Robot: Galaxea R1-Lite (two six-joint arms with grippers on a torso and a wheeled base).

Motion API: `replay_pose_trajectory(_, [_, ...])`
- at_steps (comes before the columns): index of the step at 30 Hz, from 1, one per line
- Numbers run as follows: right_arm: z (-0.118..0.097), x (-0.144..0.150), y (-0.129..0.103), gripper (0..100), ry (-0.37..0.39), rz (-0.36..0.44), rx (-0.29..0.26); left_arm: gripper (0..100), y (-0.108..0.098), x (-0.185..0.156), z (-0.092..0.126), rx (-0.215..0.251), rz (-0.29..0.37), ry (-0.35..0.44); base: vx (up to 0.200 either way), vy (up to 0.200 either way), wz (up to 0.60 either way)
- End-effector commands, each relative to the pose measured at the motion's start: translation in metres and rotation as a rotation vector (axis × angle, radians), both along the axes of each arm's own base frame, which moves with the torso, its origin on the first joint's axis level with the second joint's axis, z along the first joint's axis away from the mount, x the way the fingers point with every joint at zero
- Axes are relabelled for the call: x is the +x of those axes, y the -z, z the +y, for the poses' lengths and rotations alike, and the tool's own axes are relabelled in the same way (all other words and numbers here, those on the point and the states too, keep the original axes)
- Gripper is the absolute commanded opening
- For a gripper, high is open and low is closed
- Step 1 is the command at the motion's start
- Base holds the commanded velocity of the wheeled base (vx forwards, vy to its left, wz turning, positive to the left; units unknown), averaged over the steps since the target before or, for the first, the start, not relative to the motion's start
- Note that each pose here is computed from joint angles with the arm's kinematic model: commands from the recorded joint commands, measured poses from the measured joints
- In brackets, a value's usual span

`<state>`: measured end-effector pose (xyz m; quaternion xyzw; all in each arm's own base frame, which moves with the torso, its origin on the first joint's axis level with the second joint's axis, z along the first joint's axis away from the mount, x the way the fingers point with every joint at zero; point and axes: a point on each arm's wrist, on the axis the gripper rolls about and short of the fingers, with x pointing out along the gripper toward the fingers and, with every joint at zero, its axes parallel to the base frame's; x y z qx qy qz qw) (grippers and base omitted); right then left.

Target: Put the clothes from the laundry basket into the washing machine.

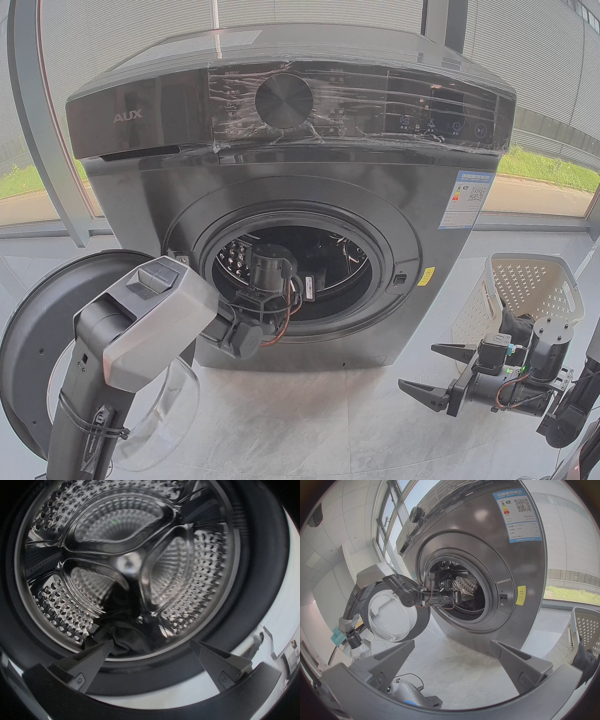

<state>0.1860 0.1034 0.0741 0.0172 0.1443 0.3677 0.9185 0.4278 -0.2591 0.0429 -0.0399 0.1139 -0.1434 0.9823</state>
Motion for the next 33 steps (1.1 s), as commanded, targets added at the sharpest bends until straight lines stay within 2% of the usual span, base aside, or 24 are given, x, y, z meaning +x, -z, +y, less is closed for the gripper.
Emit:
replay_pose_trajectory(1, [0.001, 0.0, 0.001, 100, -0.005, 0.003, -0.003, 100, -0.035, -0.078, -0.012, -0.054, -0.036, 0.114, 0.0, 0.0, 0.0])
replay_pose_trajectory(4, [0.002, -0.001, 0.002, 100, -0.008, 0.006, -0.004, 100, -0.03, -0.092, -0.014, -0.045, -0.03, 0.138, 0.0, 0.0, 0.0])
replay_pose_trajectory(5, [0.002, -0.001, 0.002, 100, -0.011, 0.006, -0.004, 100, -0.027, -0.102, -0.007, -0.024, -0.005, 0.142, 0.0, 0.0, 0.0])
replay_pose_trajectory(8, [0.002, -0.001, 0.002, 100, -0.011, 0.007, -0.005, 100, -0.022, -0.108, -0.002, -0.009, 0.018, 0.14, 0.0, 0.0, 0.0])
replay_pose_trajectory(13, [0.001, -0.001, 0.002, 100, -0.007, 0.01, -0.006, 100, -0.024, -0.118, -0.003, 0.01, 0.008, 0.149, 0.0, 0.0, 0.0])
replay_pose_trajectory(14, [0.0, -0.001, 0.002, 100, -0.004, 0.009, -0.006, 100, -0.035, -0.123, 0.001, -0.011, -0.028, 0.152, 0.0, 0.0, 0.0])
replay_pose_trajectory(16, [0.0, 0.0, 0.002, 100, -0.001, 0.008, -0.005, 100, -0.046, -0.136, 0.0, -0.022, -0.065, 0.176, 0.0, 0.0, 0.0])
replay_pose_trajectory(19, [-0.001, -0.001, 0.0, 100, 0.003, 0.001, -0.001, 100, -0.063, -0.158, 0.009, -0.01, -0.104, 0.192, 0.0, 0.0, 0.0])
replay_pose_trajectory(21, [-0.002, -0.002, -0.002, 100, 0.005, -0.008, 0.0, 100, -0.074, -0.173, 0.019, -0.015, -0.122, 0.197, 0.0, 0.0, 0.0])
replay_pose_trajectory(26, [-0.008, -0.015, -0.014, 100, 0.009, -0.055, 0.018, 100, -0.11, -0.208, 0.053, -0.066, -0.187, 0.192, 0.0, 0.0, 0.0])
replay_pose_trajectory(29, [-0.012, -0.02, -0.028, 100, 0.044, -0.117, 0.046, 100, -0.129, -0.236, 0.078, -0.096, -0.221, 0.195, 0.0, 0.0, 0.0])
replay_pose_trajectory(33, [-0.019, -0.028, -0.046, 100, 0.116, -0.207, 0.082, 100, -0.138, -0.259, 0.098, -0.133, -0.25, 0.205, 0.0, 0.0, 0.0])
